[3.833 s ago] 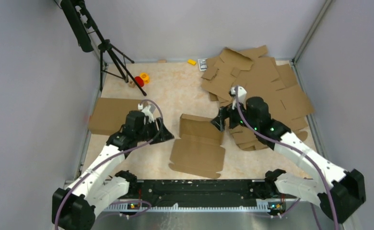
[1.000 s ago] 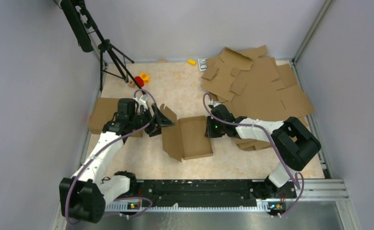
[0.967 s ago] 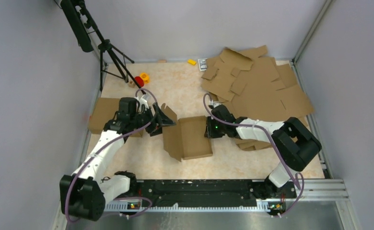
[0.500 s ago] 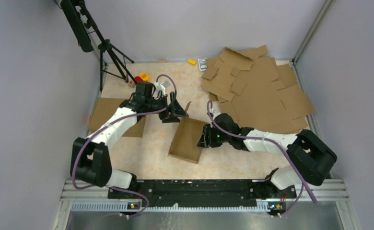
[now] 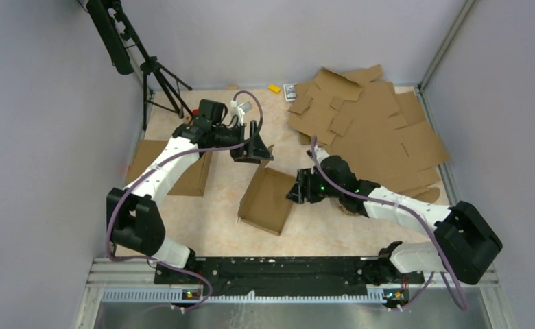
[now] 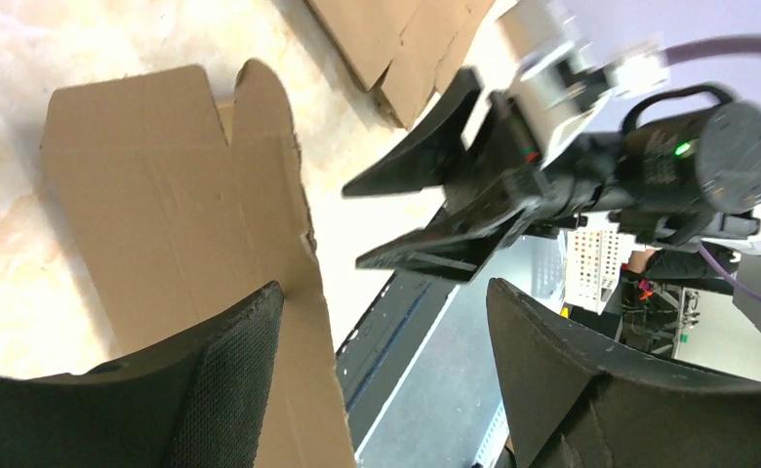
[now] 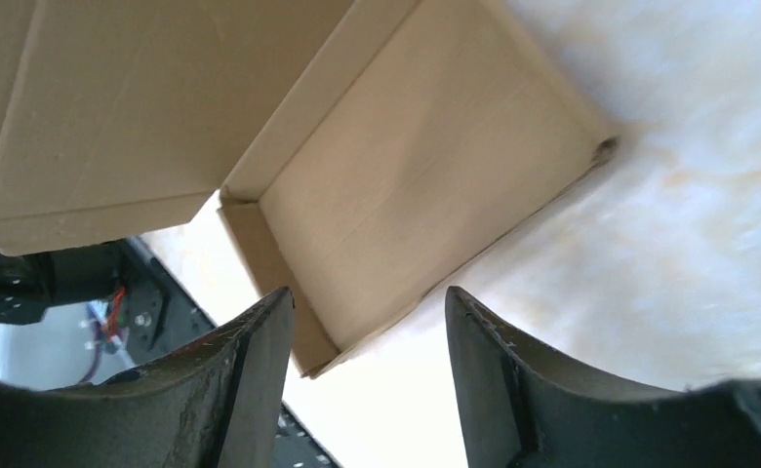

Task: Fold the paper box
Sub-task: Adjust the paper box at the center of the board.

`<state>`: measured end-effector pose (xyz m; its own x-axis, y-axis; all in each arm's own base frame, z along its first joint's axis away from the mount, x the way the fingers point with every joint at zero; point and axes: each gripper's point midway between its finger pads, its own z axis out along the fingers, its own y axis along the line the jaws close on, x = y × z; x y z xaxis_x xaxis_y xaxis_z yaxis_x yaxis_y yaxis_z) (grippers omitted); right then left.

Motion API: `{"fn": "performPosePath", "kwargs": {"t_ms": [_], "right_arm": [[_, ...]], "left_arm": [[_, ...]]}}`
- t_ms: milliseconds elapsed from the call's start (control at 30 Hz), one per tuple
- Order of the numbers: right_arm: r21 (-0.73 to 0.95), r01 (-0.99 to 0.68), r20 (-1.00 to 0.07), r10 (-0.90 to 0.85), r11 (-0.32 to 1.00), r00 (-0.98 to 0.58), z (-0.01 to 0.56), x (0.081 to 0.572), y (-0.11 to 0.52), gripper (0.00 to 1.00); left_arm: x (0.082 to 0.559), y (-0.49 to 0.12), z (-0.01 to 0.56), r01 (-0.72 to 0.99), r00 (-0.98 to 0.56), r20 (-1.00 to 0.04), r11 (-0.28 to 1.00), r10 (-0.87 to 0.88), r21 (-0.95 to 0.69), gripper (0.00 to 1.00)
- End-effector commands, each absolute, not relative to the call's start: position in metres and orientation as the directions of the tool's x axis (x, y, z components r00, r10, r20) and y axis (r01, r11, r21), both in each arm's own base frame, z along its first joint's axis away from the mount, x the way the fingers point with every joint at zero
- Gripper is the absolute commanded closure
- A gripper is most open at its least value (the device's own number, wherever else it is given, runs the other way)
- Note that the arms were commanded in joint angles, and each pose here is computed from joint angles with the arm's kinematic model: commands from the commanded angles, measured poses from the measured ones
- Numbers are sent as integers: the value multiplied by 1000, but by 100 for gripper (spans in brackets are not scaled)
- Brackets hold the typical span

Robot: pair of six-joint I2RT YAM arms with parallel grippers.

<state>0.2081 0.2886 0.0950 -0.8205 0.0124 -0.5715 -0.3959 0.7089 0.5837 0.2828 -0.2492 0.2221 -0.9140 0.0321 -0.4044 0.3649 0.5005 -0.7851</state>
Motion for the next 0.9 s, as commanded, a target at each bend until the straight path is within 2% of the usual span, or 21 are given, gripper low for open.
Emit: {"fn": "performPosePath", "kwargs": {"t_ms": [0, 167, 233, 300, 333, 367, 433, 500, 600, 767, 867], "right_arm": [[454, -587, -759, -54, 670, -649, 136, 238, 280, 40], [229, -734, -918, -108, 639, -381, 177, 272, 289, 28], [113, -811, -955, -162, 575, -249, 180, 276, 298, 21], [3, -853, -959, -239, 522, -150, 177, 283, 303, 21], [-3, -831, -951, -258, 556, -169, 177, 293, 299, 14], [29, -828, -950, -243, 559, -197, 178, 303, 298, 12], [124, -876, -966, -146, 466, -214, 192, 314, 296, 13], [131, -906, -984, -60, 401, -169, 204, 321, 297, 8], [14, -930, -992, -108, 367, -58, 195, 340, 305, 11], [-64, -980, -989, -146, 189, 36, 185, 349, 331, 16], [-120, -978, -985, -141, 171, 96, 188, 357, 339, 17]], "left_arm": [[277, -240, 213, 355, -920, -389, 520, 47, -776, 23], [278, -240, 212, 352, -921, -386, 522, 46, -777, 23], [279, -240, 214, 352, -920, -389, 527, 43, -773, 24], [277, -239, 216, 351, -921, -388, 527, 43, -774, 25], [276, -238, 216, 351, -921, -387, 530, 45, -772, 25], [275, -237, 217, 353, -920, -390, 532, 45, -770, 26], [273, -237, 217, 353, -919, -391, 534, 45, -768, 27], [273, -236, 216, 350, -921, -388, 537, 44, -768, 28], [273, -235, 214, 346, -921, -387, 547, 42, -762, 31], [272, -233, 214, 348, -919, -391, 558, 45, -754, 33], [271, -233, 213, 345, -921, -386, 561, 48, -753, 34]]}}
